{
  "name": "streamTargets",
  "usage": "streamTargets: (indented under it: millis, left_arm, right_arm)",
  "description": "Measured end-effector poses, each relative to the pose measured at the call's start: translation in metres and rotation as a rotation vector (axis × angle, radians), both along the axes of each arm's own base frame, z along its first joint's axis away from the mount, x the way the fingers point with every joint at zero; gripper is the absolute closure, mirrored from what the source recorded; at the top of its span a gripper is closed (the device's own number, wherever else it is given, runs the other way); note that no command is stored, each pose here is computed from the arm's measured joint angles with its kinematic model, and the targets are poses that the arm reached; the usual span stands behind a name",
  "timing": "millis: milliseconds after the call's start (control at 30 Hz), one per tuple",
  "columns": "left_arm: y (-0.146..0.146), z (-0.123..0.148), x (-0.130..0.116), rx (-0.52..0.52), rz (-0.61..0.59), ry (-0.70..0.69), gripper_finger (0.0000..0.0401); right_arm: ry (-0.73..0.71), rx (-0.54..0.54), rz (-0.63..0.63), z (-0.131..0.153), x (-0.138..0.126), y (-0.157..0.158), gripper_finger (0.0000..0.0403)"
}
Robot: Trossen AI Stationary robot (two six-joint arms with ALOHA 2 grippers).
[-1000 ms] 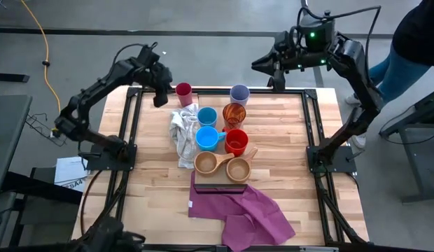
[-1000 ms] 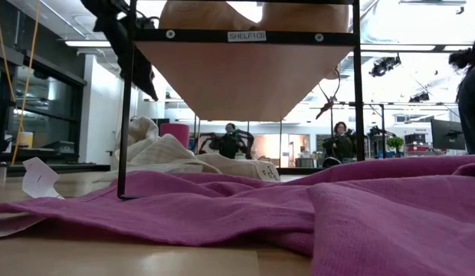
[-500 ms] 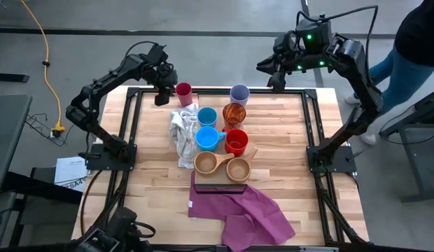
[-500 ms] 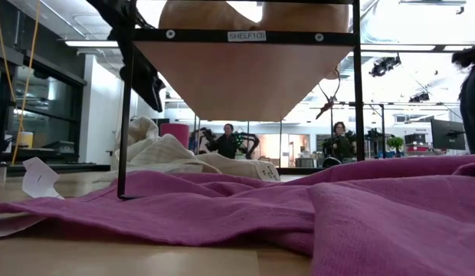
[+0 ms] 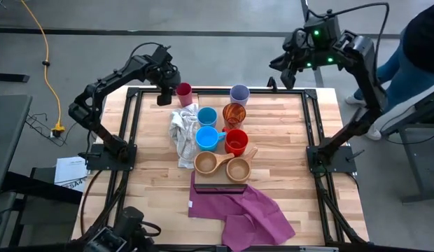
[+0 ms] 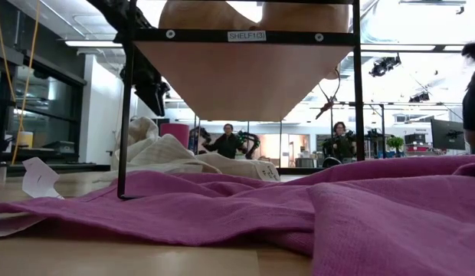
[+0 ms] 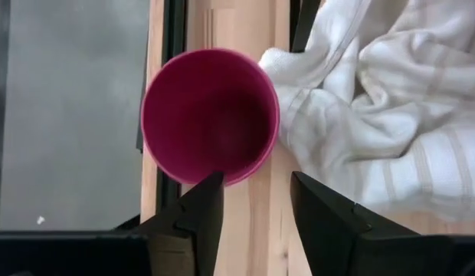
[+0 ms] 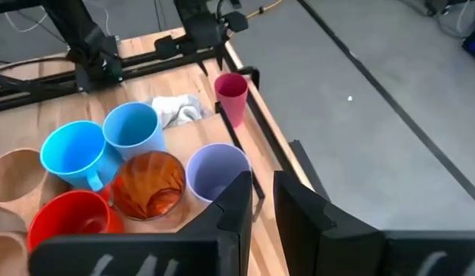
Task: Stack small to large cups/mugs on shelf
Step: Put the pink cup on the shelf
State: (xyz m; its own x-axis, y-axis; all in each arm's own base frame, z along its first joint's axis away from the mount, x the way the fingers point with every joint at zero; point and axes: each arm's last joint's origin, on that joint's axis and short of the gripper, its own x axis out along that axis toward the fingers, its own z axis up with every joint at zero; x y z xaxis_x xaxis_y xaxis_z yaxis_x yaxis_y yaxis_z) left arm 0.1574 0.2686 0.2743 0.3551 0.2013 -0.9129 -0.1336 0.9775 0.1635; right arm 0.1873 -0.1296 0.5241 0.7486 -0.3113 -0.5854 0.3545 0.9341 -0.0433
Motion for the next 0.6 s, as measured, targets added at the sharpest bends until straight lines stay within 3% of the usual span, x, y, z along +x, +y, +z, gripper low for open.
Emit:
streamTargets:
  millis: [367,600]
  left_arm:
    - [0.006,-0.011,0.004,-0.019,-0.005,0.018,0.0263]
    - [0.003,-0.020,0.021,-0.020,-0.078,0.044,0.0263]
  right_arm:
    - [-0.028,-0.034,0.000,0.005,-0.007,0.002,0.0357]
    - [-0.031,-0.032,0.007,0.006,-0.007,0.002,0.0357]
